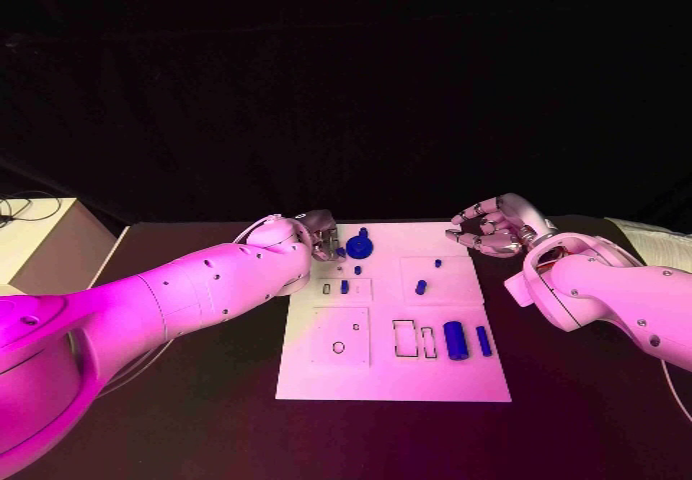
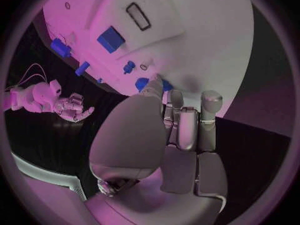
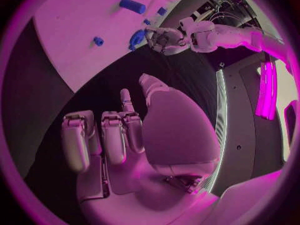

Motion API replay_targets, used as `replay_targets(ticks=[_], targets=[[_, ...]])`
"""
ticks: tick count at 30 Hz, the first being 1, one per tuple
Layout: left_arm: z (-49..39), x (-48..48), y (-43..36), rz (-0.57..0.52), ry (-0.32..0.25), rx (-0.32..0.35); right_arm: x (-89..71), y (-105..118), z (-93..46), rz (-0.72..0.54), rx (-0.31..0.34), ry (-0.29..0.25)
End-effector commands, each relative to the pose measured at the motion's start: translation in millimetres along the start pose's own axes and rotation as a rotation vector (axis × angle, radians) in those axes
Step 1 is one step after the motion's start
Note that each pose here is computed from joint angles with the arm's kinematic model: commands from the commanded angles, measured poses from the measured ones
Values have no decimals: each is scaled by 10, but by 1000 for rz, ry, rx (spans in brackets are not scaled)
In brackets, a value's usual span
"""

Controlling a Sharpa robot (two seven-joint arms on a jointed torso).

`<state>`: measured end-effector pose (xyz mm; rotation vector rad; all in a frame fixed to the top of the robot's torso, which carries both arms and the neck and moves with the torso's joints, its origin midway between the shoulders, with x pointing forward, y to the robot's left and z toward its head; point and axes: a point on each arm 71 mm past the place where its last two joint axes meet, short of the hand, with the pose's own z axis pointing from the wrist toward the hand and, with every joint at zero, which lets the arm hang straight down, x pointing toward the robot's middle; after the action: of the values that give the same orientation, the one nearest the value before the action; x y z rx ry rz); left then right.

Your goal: Assemble the parts on the task board

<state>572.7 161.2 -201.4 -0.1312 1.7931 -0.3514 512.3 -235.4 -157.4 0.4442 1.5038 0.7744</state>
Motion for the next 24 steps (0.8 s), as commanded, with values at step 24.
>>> replay_targets(ticks=[24], targets=[[-30, 66, 36, 12, 46, 15, 10, 2, -4, -7, -10, 18]])
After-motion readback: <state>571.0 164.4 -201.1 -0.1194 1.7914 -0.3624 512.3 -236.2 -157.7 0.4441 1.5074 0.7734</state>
